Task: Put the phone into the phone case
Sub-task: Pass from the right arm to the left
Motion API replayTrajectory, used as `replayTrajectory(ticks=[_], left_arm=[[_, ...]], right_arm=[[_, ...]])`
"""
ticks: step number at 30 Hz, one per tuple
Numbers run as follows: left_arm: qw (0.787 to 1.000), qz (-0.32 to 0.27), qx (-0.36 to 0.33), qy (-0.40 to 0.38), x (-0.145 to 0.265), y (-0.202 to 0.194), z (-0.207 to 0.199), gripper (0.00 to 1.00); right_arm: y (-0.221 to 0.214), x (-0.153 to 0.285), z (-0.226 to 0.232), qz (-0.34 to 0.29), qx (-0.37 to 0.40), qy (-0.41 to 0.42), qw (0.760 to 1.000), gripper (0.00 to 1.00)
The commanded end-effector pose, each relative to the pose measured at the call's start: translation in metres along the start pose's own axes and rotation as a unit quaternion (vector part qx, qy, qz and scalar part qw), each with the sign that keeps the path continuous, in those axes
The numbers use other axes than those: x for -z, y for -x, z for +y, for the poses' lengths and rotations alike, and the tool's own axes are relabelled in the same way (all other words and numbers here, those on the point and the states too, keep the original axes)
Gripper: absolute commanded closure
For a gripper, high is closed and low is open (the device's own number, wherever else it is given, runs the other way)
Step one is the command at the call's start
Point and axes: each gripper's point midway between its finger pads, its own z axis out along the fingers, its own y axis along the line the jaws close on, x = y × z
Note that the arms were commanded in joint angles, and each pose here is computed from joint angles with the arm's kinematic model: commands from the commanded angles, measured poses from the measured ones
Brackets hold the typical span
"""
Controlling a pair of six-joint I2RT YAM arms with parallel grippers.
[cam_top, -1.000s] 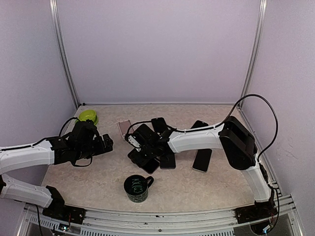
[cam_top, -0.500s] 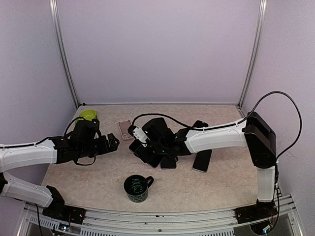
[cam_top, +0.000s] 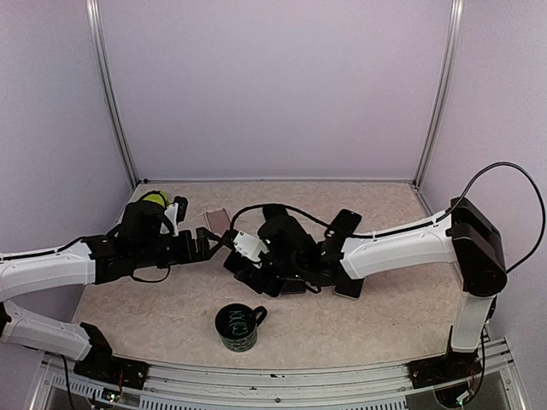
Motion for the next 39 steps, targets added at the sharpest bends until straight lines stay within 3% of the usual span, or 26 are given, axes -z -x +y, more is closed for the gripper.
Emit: replayTrajectory(ticks=[1,13,26,34,39], left_arm=[[0.996,0.017,-0.037,-0.074,0.001,0.0,-0.037,0.01],[0.986,0.051,-0.07,-0.143,-0.007,-0.016,-0.078,0.07],[0.978,0.065,-0.07,-0.188,-0.005,-0.027,-0.096,0.37],[0.972,0.075,-0.071,-0.213,-0.002,-0.032,-0.105,0.42],[0.97,0.077,-0.071,-0.22,-0.002,-0.034,-0.107,0.54]], right_arm=[[0.047,0.034,-0.004,-0.085,0.016,-0.011,0.996,0.59],[0.051,0.057,0.011,-0.105,0.072,-0.025,0.992,0.58],[0.051,0.068,0.016,-0.118,0.088,-0.041,0.988,0.58],[0.058,0.078,0.012,-0.142,0.09,-0.051,0.984,0.58],[0.058,0.077,0.011,-0.145,0.094,-0.055,0.983,0.58]])
